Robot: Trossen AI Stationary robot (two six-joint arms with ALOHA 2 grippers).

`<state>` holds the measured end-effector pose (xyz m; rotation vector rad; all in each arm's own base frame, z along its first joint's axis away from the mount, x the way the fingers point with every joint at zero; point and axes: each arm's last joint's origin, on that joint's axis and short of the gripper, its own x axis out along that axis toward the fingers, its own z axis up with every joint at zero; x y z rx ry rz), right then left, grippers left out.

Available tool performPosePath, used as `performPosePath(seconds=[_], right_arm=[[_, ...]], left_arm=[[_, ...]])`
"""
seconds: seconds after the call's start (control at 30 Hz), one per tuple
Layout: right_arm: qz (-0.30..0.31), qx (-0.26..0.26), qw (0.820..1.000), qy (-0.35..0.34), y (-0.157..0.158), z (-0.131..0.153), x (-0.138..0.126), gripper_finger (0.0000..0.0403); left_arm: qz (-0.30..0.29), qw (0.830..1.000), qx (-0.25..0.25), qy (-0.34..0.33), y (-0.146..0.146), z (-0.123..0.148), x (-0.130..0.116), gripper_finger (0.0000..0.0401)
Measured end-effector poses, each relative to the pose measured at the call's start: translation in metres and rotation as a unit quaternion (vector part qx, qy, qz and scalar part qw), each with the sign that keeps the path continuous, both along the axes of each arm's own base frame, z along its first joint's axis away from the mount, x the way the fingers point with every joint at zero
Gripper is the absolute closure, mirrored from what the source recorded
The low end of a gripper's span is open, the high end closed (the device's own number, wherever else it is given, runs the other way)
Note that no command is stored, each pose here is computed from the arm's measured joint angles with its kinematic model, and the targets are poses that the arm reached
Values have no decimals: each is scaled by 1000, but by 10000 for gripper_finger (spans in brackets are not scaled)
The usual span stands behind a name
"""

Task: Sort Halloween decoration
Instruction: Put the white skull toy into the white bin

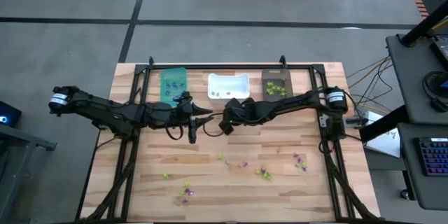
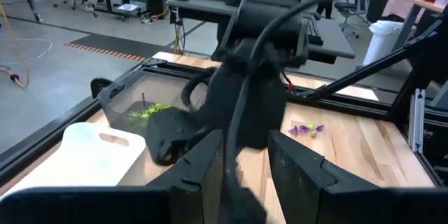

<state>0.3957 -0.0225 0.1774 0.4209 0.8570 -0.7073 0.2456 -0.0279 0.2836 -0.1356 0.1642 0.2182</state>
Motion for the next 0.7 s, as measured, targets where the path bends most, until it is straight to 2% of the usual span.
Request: performPosePath(seconds=[0.2,0.43,0.57,0.7], right_arm=[[41,-27,998,-33,-3,38,3,360],[51,-61,996,-30,-45,74,8,360],[51,-34,997,-41,-81,80,5,360],[34,2,999,-32,-116,73,-4,360]], left_arm=[[-1,1000,3,-4,0,1,0,303],[3,1000,5,-3,1,1,0,303],[-3,1000,10,5,0,-1,-1,303],[-4,1000,10,6,0,-1,-1,303]])
